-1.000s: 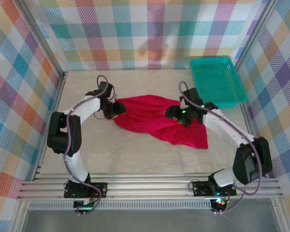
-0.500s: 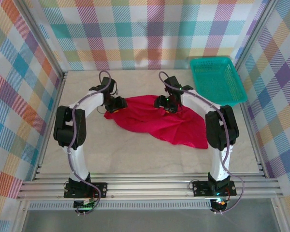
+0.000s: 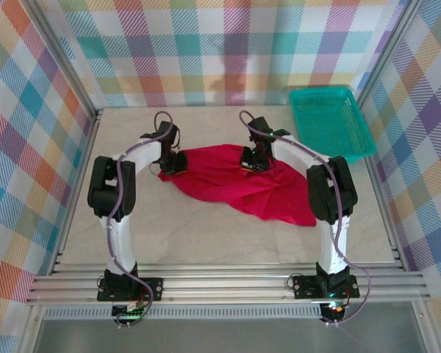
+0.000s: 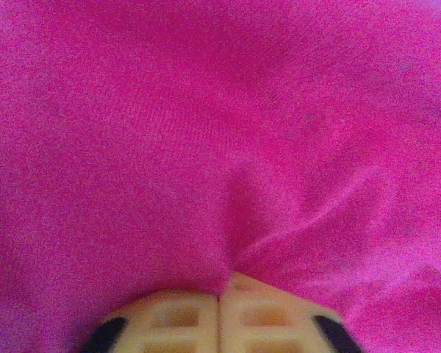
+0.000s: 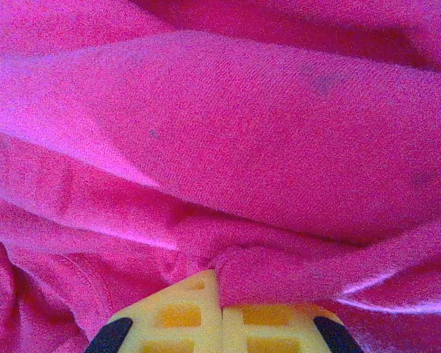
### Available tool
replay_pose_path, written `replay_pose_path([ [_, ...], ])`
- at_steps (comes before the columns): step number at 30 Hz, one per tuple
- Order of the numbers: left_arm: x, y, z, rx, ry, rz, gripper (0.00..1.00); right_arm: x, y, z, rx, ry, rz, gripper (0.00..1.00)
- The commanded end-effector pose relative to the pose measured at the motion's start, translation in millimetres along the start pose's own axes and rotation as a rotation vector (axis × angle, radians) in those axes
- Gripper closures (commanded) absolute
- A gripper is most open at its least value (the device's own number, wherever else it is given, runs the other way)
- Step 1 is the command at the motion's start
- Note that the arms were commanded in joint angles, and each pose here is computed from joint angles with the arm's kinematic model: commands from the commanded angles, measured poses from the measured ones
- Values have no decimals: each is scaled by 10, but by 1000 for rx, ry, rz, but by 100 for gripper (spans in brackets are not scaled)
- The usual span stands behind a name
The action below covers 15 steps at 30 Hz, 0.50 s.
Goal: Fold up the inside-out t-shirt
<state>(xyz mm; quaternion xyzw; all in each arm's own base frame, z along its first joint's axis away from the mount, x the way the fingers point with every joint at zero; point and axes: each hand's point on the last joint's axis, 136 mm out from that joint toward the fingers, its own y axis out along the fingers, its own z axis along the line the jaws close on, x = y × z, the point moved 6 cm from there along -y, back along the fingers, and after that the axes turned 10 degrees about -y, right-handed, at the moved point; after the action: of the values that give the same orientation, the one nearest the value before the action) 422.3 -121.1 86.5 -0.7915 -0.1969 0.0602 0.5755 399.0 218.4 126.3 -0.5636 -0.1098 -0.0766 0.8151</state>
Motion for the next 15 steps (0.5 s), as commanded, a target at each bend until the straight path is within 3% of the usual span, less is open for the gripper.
replay_pose_path([
  [1, -43, -6, -34, 0, 16, 31, 100, 100, -274, 40, 13, -16, -51, 100],
  [5, 82, -552, -180, -69, 15, -77, 100, 214, -682, 97, 39, -45, -146, 100],
  [11, 337, -1883, -276, -172, -6, -406, 100, 444, -1587, 216, 86, -92, -357, 100],
  [15, 346, -2519, -208, -219, -28, -565, 100, 500, -2134, 293, 115, -110, -478, 100],
])
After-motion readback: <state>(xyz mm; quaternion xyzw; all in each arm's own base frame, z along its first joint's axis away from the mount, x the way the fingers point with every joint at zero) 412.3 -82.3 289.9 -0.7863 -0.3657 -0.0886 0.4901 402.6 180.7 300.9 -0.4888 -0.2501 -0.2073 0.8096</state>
